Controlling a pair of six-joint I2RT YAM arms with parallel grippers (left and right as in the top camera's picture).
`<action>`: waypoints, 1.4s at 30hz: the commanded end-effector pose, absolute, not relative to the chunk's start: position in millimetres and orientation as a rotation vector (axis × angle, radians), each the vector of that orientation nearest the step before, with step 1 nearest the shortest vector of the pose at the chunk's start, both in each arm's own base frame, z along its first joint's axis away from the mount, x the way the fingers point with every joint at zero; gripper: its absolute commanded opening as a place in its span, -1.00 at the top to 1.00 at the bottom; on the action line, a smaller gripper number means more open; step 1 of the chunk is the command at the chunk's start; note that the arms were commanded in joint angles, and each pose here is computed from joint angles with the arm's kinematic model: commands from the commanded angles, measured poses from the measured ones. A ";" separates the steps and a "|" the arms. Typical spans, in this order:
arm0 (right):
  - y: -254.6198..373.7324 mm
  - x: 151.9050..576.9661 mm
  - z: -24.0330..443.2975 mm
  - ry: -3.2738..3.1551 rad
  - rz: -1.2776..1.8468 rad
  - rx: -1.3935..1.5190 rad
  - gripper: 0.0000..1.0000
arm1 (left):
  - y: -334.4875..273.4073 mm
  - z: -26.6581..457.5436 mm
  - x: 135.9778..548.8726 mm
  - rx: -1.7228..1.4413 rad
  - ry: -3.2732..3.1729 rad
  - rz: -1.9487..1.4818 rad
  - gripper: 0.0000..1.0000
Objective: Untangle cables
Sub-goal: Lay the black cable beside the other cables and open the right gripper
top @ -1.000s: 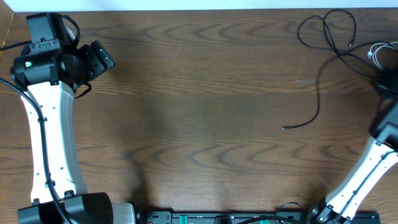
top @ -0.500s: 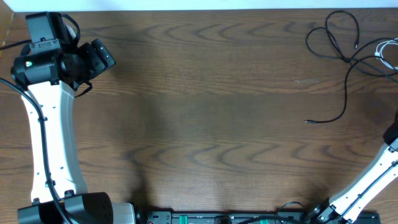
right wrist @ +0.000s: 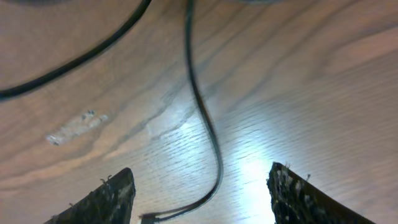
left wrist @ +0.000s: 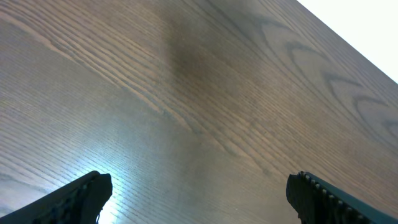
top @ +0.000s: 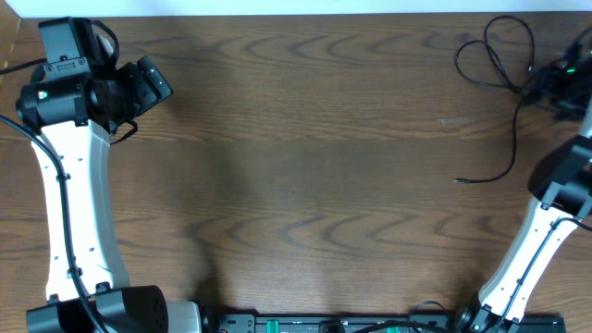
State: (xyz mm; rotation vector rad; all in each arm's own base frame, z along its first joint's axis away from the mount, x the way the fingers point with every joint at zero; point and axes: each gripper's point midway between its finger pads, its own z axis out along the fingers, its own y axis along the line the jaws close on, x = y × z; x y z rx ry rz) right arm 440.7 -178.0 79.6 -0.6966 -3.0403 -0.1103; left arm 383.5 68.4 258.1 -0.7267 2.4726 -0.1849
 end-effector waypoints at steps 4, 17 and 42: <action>-183.4 429.0 36.2 -2.941 0.118 -0.703 -0.02 | 69.7 255.4 384.4 -0.720 2.482 -0.181 -0.91; -229.9 396.3 -6.6 -2.828 0.331 -0.824 0.09 | 69.7 255.4 384.3 -0.721 2.482 -0.181 -0.92; -227.3 452.9 212.2 -3.506 -0.126 -0.797 -0.81 | 69.1 251.4 377.9 -0.733 2.510 -0.174 -0.91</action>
